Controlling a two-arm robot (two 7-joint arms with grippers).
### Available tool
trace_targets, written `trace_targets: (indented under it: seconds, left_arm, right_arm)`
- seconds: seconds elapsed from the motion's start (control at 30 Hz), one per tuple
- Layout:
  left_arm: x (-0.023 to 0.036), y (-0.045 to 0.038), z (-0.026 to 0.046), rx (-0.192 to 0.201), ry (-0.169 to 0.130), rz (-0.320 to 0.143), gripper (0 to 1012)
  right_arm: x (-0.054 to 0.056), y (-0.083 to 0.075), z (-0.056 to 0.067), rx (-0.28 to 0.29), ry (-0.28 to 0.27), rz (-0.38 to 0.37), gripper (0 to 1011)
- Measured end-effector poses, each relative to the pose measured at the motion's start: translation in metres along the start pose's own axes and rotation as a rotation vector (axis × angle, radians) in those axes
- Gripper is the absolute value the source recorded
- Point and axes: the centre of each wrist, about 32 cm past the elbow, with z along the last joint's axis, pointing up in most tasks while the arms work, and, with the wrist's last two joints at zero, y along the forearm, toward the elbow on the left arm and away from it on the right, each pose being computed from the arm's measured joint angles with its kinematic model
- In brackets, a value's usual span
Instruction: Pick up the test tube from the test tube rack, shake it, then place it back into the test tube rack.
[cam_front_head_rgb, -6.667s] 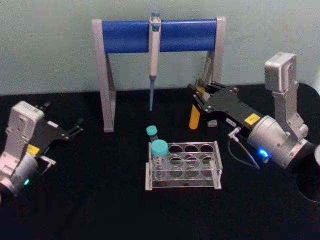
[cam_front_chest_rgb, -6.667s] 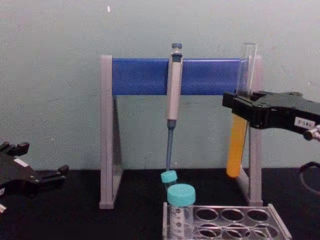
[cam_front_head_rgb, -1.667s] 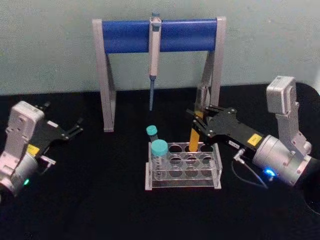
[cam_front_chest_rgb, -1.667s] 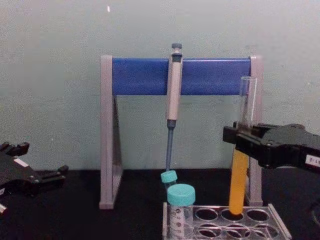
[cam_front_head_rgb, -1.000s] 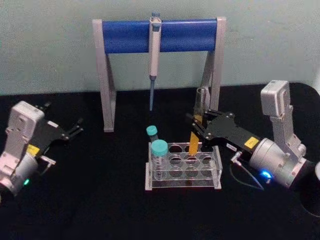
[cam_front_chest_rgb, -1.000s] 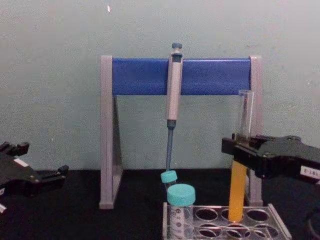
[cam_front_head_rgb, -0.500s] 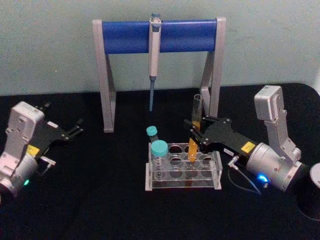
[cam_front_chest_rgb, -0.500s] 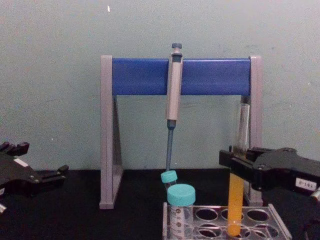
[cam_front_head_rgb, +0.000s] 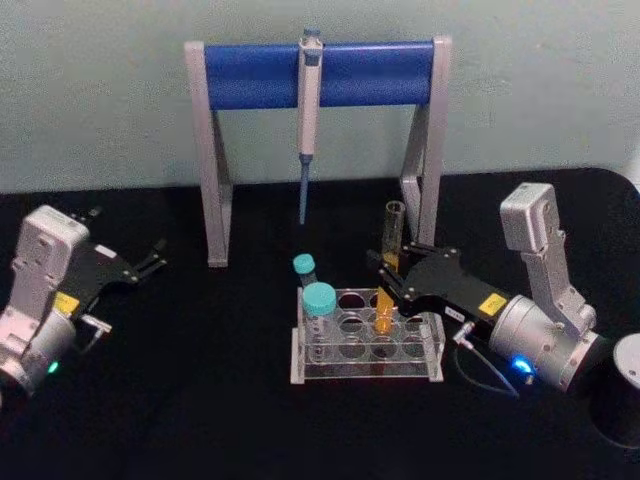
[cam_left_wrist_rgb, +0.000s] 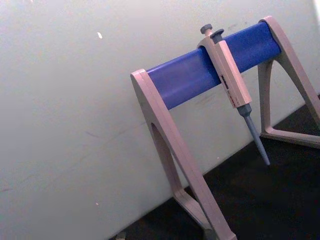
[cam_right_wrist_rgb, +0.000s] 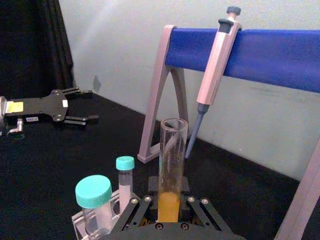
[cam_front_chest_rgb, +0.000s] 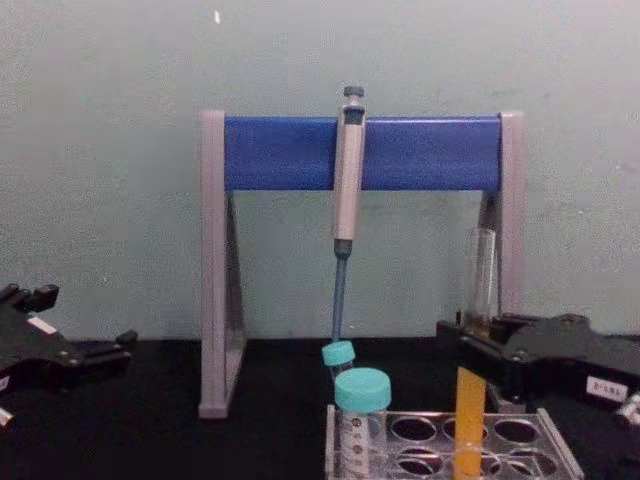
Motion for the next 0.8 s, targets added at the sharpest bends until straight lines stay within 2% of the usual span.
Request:
trace_targets:
  seconds: [0.8]
  left_arm:
    - [0.0,0.0,0.0,0.0,0.0,0.0,1001]
  right_arm:
    - [-0.0045,0.0007,-0.0098,-0.031,0.005,-0.011,229]
